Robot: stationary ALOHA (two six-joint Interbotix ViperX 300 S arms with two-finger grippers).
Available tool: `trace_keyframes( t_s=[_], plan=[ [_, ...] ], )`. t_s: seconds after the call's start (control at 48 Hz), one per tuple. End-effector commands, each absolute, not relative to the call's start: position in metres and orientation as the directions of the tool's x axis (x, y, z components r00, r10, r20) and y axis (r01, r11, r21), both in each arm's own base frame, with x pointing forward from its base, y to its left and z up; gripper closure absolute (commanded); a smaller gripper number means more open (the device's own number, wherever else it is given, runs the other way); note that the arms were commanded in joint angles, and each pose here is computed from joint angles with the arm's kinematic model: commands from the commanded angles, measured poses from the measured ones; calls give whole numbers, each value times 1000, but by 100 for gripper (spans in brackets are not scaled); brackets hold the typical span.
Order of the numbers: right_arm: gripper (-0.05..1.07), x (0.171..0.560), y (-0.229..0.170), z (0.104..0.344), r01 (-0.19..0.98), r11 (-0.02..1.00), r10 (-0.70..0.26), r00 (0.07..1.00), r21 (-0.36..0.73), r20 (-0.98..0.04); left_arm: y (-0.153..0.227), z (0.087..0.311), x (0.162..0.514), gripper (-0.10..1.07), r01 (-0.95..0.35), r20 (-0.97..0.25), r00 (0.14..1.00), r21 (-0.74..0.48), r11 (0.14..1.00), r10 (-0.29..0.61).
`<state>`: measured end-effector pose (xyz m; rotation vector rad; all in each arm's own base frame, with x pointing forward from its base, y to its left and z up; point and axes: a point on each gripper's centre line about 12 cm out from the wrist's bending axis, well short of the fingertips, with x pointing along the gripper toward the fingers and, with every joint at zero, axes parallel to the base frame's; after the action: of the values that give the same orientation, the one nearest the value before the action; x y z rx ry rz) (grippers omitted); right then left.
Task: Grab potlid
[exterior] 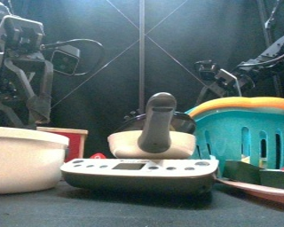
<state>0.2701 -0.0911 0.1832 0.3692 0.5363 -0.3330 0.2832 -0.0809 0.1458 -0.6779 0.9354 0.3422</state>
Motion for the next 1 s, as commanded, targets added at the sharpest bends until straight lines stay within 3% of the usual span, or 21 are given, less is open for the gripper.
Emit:
trace_keyframes(
  t_s=[0.0, 0.25, 0.417, 0.708, 0.812, 0.979],
  plan=[
    [3, 273, -91, 191, 390, 884, -211, 823, 256, -527, -80, 155, 288, 10, -549, -820, 572, -383, 743, 0],
    [3, 274, -91, 192, 382, 890, -208, 826, 249, -524, -69, 176, 290, 10, -503, -782, 620, -337, 796, 61],
    [3, 276, -92, 195, 381, 891, -210, 829, 249, -518, -44, 193, 299, 10, -447, -713, 682, -230, 865, 163],
    [3, 281, -88, 208, 356, 900, -202, 852, 251, -482, -4, 203, 309, 10, -405, -623, 727, -48, 913, 290],
    [3, 279, -79, 222, 319, 914, -185, 878, 249, -442, 5, 213, 316, 9, -343, -562, 771, 29, 939, 299],
    [3, 267, -71, 234, 287, 928, -179, 901, 235, -394, 10, 224, 330, 9, -194, -498, 840, 95, 976, 216]
  ],
)
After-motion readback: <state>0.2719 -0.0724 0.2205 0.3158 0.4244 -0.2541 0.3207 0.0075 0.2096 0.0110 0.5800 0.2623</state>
